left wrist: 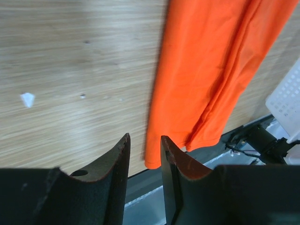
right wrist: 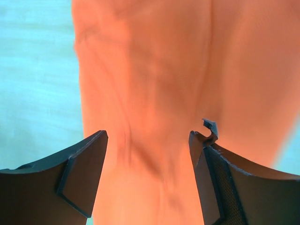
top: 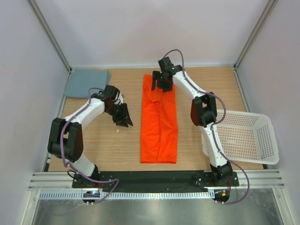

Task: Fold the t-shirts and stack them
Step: Fold the tshirt

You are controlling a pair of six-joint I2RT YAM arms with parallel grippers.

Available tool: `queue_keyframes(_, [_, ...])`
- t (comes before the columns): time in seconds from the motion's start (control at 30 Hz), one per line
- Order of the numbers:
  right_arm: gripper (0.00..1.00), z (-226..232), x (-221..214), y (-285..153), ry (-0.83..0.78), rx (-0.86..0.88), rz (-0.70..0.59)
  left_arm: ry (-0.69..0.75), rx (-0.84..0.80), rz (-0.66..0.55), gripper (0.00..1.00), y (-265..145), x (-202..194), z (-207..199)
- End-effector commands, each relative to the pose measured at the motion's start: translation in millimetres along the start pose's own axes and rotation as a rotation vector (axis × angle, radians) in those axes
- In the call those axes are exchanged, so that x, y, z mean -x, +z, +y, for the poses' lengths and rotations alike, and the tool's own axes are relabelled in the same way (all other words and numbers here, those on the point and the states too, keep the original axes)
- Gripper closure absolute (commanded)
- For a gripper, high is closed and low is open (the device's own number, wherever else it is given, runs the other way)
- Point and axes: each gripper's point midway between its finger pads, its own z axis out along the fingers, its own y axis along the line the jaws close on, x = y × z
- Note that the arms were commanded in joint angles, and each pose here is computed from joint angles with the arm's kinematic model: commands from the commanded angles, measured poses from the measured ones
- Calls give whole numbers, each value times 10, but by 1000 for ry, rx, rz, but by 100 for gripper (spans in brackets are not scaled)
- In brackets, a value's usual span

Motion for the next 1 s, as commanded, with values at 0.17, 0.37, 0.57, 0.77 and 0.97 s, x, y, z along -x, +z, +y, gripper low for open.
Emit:
queue_keyframes(0.17, [20,48,-480,-1527,-99,95,50,8,-146,2,67,149,-254,-569])
queue_keyframes(0.37, [37,204,-1026,-1713,-94,316,113,13,-242,44,67,289,-458,-940])
queue_keyframes(0.57, [65,66,-1395,-1705,-72,337,210,77,-304,161,66,584,-972,-1316])
queue_keyframes(0.77, [77,-111,-1867,-1750,-13,351,351,48,-240,146,70,702,-1130,-1180])
queue_keyframes(0.97, [54,-367,-2378,-2016,-6,275,436,60,-58,107,66,523,-1191,-807])
